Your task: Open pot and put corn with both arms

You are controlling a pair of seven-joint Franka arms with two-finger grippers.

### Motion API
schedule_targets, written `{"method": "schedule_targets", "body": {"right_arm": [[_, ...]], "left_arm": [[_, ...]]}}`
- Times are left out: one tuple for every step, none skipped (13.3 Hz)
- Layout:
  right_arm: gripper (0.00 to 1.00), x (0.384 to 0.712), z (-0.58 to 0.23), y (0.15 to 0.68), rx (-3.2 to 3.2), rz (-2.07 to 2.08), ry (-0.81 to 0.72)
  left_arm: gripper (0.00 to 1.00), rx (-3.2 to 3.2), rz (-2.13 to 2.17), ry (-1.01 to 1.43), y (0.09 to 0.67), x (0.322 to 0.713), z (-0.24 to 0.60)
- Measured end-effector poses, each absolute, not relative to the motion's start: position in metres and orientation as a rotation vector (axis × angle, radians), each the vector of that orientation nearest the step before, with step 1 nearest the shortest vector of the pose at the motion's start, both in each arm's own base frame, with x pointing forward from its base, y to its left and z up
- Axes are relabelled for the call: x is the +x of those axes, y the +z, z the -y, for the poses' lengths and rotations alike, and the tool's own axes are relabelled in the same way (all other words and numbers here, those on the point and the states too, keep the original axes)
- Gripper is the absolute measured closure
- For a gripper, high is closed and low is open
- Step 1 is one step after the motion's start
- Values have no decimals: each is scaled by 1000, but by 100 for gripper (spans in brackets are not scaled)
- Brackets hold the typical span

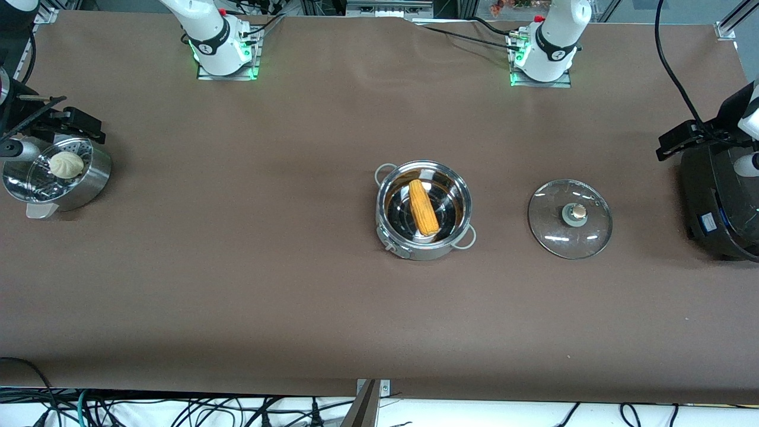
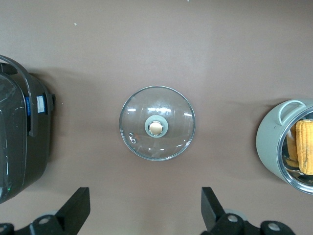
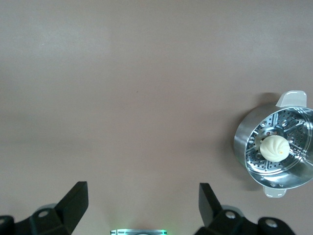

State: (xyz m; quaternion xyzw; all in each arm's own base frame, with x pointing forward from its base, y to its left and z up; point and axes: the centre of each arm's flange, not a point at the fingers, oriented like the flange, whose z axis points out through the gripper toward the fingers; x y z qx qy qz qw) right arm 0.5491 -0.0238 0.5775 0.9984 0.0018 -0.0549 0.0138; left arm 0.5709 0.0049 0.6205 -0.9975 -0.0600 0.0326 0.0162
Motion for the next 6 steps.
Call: {"method": "schedule_targets", "body": {"right_arm": [[0,551,24,576,3109,-6,-173],[0,552,24,574,3109,-6,-174],[0,553,24,573,3109,-6,-175],[0,554,24,572,3109,-5,-176],[0,554,25,571,3109,-4,-179],[0,555,25,570,3108,-3,-182]], "left_arm": [[0,-3103,186,104,620,571,-5],[0,-3103,185,121,618,570,-4],[0,-3105,178,158,616,567,-1],[0,-3109,163,194,615,564,4],[0,-3116,148,220,614,562,10],[0,-3130,139,235,613,561,15]]}}
